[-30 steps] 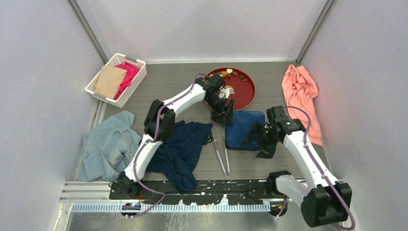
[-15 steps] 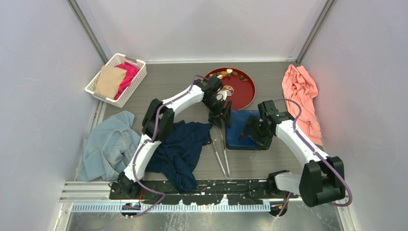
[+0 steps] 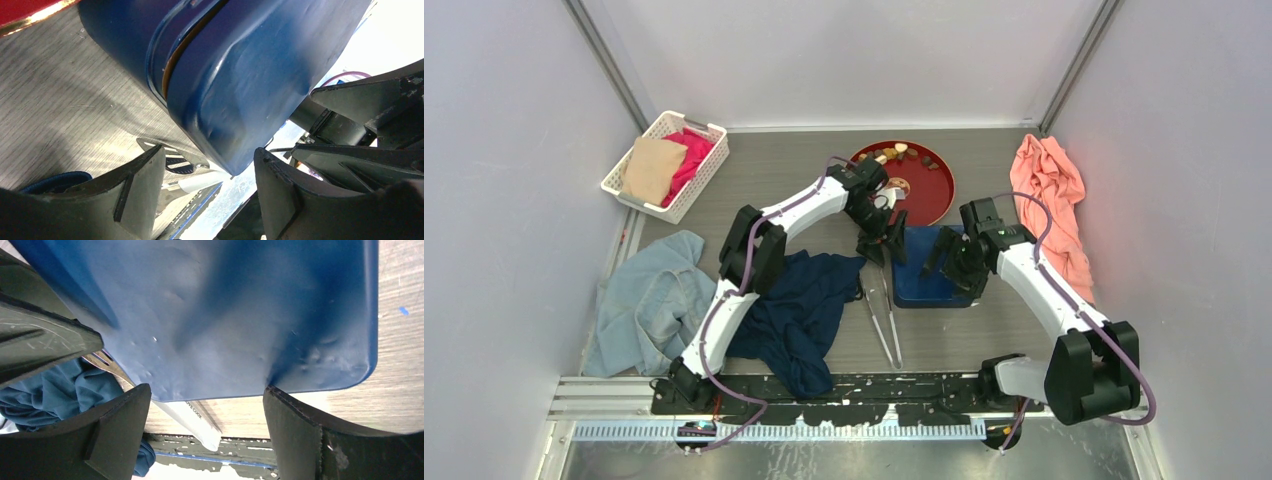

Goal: Pack the chocolate
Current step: Close the box lid on the packing box.

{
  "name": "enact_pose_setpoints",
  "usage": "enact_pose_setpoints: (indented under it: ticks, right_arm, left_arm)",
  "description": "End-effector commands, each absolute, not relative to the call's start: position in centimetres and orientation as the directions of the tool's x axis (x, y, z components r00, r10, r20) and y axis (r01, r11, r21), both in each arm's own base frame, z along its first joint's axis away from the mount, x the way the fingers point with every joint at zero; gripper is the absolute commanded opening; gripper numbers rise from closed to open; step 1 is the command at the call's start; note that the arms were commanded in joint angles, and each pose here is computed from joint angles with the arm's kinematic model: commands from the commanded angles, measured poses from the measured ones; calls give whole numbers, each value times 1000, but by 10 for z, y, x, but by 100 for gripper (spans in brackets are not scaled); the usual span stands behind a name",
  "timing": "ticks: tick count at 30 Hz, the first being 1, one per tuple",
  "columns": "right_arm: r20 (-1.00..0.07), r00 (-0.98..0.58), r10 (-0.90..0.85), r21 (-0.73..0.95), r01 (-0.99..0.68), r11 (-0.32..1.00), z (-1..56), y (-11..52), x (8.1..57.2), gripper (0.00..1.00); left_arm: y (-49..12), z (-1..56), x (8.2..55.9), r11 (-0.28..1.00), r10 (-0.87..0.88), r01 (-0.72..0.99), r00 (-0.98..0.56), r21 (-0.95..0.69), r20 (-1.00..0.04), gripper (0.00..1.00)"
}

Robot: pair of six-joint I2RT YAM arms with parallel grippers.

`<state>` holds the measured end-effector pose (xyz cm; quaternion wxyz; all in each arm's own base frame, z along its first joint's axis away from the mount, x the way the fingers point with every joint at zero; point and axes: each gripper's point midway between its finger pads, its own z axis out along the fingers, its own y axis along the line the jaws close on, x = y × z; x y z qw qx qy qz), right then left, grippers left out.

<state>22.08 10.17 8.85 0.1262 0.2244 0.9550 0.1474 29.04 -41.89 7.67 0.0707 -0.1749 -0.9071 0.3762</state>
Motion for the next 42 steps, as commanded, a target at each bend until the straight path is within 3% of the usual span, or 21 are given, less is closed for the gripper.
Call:
enact_pose_setpoints:
  ticks: [1, 8, 12, 15, 24, 34, 42]
  right_arm:
    - [-265, -857, 442, 376, 331, 866, 106, 105, 247, 88]
    - [-325, -844, 427, 383, 295, 875, 126, 103, 255, 88]
    - [-395, -788, 472, 387, 324, 863, 144, 90, 268, 88]
    - [-378, -771, 513, 393, 367, 843, 146, 82, 270, 87]
    - [-308, -750, 585, 301, 506, 808, 122, 53, 265, 76]
    - [-337, -750, 569, 346, 464, 816, 126, 55, 327, 72]
    - [-363, -734, 574, 279, 502, 819, 108, 40, 368, 28]
  left_arm:
    - [-421, 121, 296, 603, 373, 325, -922, -728, -103, 69]
    - [-422, 144, 308, 597, 351, 365, -920, -714, -177, 74]
    - [-419, 160, 319, 606, 311, 380, -922, -699, -231, 72]
    - [-413, 163, 334, 641, 228, 333, -943, -691, -243, 66]
    - [-408, 144, 347, 664, 170, 271, -962, -697, -212, 63]
    - [-410, 118, 345, 670, 224, 275, -960, -689, -166, 62]
    - [-409, 100, 351, 698, 229, 269, -962, -664, -149, 58]
